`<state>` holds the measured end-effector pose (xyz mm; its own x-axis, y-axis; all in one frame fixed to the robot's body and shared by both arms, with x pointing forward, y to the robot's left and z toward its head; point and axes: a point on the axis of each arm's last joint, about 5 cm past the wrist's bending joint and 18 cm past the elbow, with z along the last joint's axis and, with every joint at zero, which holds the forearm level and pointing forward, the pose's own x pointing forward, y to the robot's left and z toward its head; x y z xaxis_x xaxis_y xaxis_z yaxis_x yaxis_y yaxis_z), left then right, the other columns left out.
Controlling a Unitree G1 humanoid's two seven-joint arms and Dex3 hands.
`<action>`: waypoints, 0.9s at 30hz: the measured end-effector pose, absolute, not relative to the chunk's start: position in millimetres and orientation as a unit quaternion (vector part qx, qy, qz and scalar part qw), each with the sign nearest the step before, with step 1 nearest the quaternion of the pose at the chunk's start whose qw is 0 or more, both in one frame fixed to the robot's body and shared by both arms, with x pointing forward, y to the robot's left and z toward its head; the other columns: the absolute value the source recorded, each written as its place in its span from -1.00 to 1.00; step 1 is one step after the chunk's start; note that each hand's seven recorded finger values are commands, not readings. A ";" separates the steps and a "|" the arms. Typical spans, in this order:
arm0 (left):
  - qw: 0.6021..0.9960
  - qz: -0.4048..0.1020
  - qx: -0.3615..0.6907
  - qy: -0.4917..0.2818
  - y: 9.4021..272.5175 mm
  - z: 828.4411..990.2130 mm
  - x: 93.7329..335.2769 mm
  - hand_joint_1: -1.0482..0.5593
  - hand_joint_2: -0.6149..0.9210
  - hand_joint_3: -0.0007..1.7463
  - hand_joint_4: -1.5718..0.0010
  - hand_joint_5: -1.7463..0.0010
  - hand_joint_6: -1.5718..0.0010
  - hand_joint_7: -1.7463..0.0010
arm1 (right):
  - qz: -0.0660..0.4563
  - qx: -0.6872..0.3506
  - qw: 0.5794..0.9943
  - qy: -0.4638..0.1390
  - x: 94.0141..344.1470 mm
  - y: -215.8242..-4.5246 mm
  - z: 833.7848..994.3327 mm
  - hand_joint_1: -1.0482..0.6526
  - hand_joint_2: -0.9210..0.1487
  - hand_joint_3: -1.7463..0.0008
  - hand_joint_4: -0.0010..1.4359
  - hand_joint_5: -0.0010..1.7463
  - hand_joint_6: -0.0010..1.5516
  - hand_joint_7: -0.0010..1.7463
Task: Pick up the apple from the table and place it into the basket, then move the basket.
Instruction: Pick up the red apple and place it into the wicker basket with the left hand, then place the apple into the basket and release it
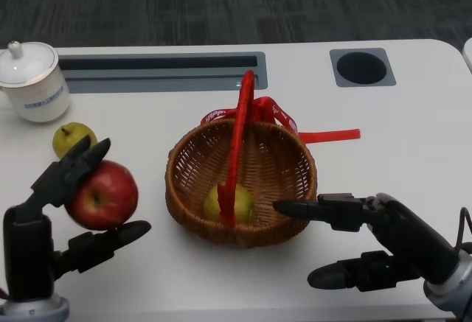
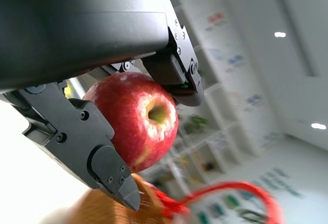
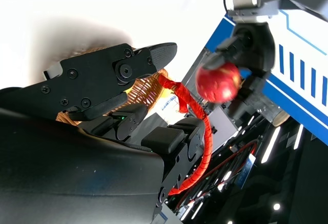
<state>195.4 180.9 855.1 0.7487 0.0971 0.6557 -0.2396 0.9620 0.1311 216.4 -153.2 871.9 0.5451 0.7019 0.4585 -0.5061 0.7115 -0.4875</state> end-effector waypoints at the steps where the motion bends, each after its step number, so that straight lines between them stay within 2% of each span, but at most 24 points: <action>1: 0.925 0.081 0.095 -0.358 177.8 861.2 196.0 -0.01 0.87 -1.00 -0.59 0.98 -0.39 0.99 | 0.349 -0.150 0.866 -0.325 216.4 -153.1 871.9 -0.25 -0.95 0.99 -0.08 -1.00 -0.27 -1.00; 6: 0.912 0.034 0.062 -0.404 164.6 886.7 201.7 -0.02 0.86 -1.00 -0.61 0.98 -0.41 0.99 | 0.355 -0.149 0.864 -0.324 216.3 -151.0 871.5 -0.24 -0.96 1.00 -0.08 -1.00 -0.27 -1.00; 14: 0.910 -0.016 0.034 -0.412 144.6 906.9 215.5 0.00 0.87 -0.99 -0.60 0.99 -0.41 1.00 | 0.357 -0.146 0.864 -0.325 216.1 -148.7 871.3 -0.23 -0.97 1.00 -0.09 -1.00 -0.28 -1.00; 21: 0.918 -0.042 0.018 -0.393 133.2 913.9 230.5 0.04 0.87 -1.00 -0.60 0.99 -0.41 1.00 | 0.357 -0.145 0.864 -0.325 216.0 -148.7 871.1 -0.23 -0.98 1.00 -0.10 -1.00 -0.28 -1.00; 27: 0.935 -0.070 0.019 -0.347 128.4 909.2 245.1 0.06 0.88 -1.00 -0.61 0.99 -0.40 1.00 | 0.356 -0.144 0.864 -0.325 215.1 -148.9 870.6 -0.24 -0.98 1.00 -0.09 -1.00 -0.27 -1.00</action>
